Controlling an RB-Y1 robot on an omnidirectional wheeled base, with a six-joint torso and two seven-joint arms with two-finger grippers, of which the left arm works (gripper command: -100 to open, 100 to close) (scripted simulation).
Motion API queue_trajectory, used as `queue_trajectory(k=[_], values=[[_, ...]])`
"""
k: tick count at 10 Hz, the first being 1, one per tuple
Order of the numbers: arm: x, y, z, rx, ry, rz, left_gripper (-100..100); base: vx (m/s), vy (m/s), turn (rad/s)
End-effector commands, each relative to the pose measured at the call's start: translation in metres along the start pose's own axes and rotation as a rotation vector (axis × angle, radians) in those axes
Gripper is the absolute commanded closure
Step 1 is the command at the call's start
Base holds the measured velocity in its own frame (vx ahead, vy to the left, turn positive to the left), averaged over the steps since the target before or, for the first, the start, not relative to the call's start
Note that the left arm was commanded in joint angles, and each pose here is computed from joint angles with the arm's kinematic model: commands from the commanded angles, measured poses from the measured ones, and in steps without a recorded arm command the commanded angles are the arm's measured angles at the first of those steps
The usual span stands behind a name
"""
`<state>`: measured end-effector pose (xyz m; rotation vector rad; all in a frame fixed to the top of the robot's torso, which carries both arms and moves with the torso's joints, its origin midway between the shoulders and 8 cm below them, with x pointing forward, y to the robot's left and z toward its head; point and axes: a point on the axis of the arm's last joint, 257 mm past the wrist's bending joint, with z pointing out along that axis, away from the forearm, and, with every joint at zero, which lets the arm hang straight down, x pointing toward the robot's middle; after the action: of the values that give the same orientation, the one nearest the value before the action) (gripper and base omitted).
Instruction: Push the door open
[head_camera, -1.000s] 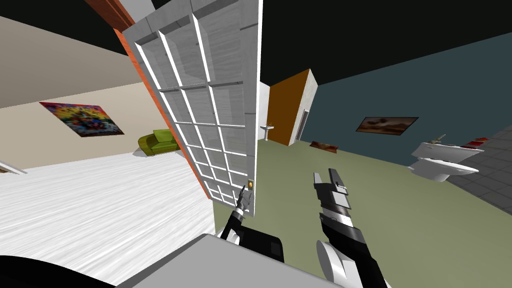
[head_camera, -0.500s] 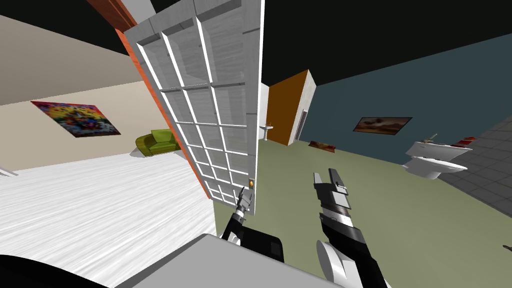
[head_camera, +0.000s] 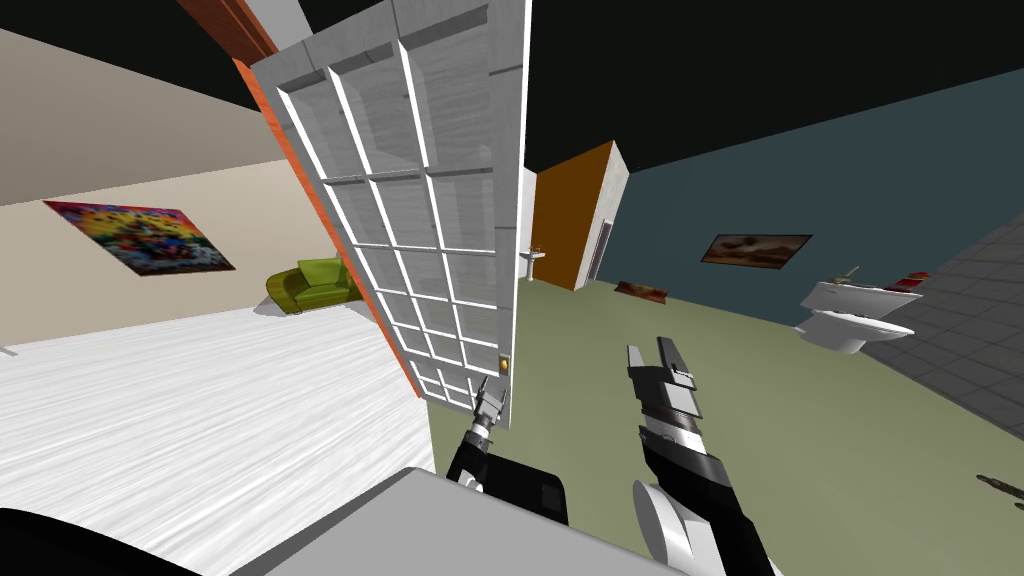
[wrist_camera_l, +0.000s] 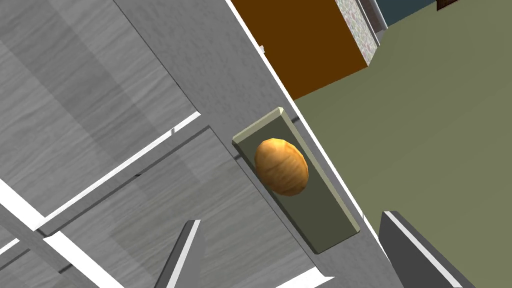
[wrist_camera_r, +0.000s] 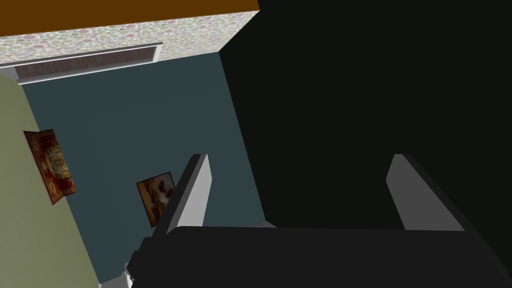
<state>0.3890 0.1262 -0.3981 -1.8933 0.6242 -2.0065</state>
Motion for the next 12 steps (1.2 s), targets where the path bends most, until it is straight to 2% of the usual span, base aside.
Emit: queue_trajectory(k=[1,2,4,5,9,12], values=[[0.002,0.002,-0.0039,0.012,-0.01,-0.084,-100,-0.038,0.023,-0.039],[0.002,0.002,-0.0039,0.012,-0.009,-0.096,-100,-0.031,0.019,-0.017],[0.003,0.005,-0.0089,0.027,-0.022,-0.203,-100,-0.032,0.021,-0.033],[0.003,0.005,-0.0089,0.027,-0.021,-0.213,-100,-0.028,0.019,-0.011],[0.007,0.01,-0.017,0.055,-0.041,-0.406,-100,-0.035,0.022,-0.028],[0.009,0.014,-0.0209,0.07,-0.05,-0.502,-100,-0.032,0.015,-0.022]])
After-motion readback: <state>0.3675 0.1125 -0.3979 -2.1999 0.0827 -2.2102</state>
